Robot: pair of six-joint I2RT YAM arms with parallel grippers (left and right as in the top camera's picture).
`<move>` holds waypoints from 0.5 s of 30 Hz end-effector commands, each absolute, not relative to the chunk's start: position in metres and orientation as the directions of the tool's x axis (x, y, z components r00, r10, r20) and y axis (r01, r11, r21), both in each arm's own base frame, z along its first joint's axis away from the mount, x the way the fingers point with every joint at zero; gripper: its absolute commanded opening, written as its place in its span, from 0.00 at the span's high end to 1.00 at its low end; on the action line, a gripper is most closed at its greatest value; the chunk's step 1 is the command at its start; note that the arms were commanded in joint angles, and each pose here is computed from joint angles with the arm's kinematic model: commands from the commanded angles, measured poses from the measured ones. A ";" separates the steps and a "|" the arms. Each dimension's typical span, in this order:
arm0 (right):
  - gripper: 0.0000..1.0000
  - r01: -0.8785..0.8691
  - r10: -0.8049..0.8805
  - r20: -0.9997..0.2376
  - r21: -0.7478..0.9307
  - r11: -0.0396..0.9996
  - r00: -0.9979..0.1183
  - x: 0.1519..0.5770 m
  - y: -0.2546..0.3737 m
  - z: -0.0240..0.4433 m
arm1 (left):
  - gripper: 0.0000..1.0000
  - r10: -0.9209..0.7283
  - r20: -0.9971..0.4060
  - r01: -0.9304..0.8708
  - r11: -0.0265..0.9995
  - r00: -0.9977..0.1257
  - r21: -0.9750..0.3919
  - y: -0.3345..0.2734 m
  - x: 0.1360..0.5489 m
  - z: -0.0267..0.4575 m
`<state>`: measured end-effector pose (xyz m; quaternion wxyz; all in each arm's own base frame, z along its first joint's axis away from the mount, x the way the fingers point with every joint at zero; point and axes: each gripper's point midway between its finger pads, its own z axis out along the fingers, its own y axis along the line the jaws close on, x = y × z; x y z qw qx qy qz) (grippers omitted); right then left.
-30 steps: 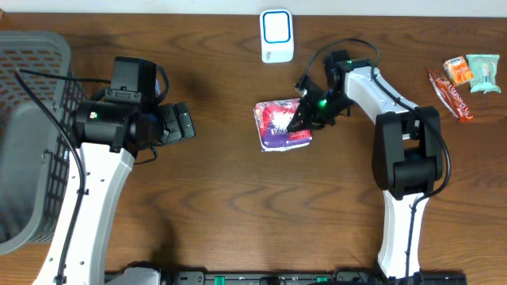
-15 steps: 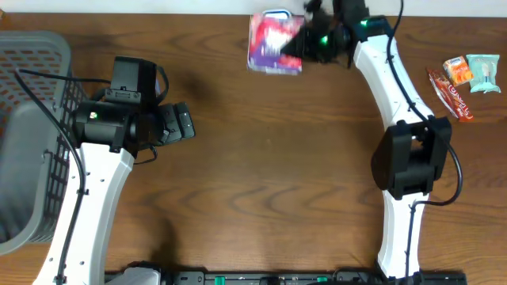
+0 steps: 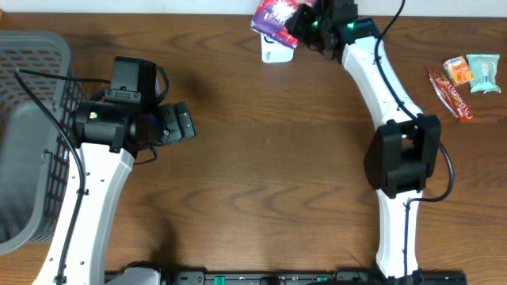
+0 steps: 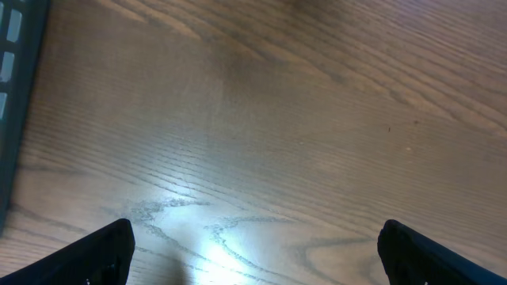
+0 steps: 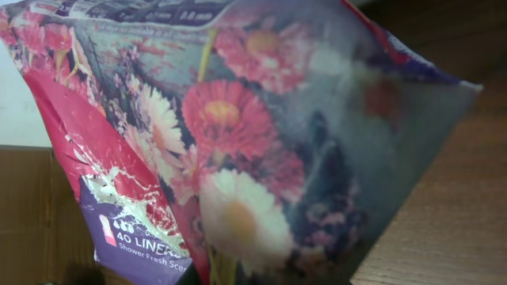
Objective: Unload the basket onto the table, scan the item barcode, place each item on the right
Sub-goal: 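Hold the purple package in front of the white scanner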
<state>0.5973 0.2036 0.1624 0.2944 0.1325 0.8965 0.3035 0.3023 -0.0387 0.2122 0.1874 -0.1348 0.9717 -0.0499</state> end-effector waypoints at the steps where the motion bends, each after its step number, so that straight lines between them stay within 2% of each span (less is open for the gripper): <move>1: 0.99 0.106 0.443 -0.376 0.653 0.750 -0.814 0.595 0.212 0.142 | 0.02 -0.282 -0.354 -0.248 0.959 -0.892 -0.139 -0.036 0.303 0.213; 7: 0.99 0.124 0.440 -0.280 0.711 0.692 -0.853 0.583 0.224 0.143 | 0.02 -0.282 -0.354 -0.248 0.959 -0.892 -0.139 -0.036 0.303 0.213; 12: 0.99 0.138 0.431 -0.261 0.701 0.700 -0.864 0.577 0.223 0.140 | 0.02 -0.282 -0.354 -0.248 0.959 -0.892 -0.139 -0.036 0.303 0.213; 15: 0.99 0.122 0.441 -0.297 0.699 0.705 -0.847 0.582 0.205 0.158 | 0.02 -0.282 -0.354 -0.248 0.959 -0.892 -0.139 -0.036 0.303 0.213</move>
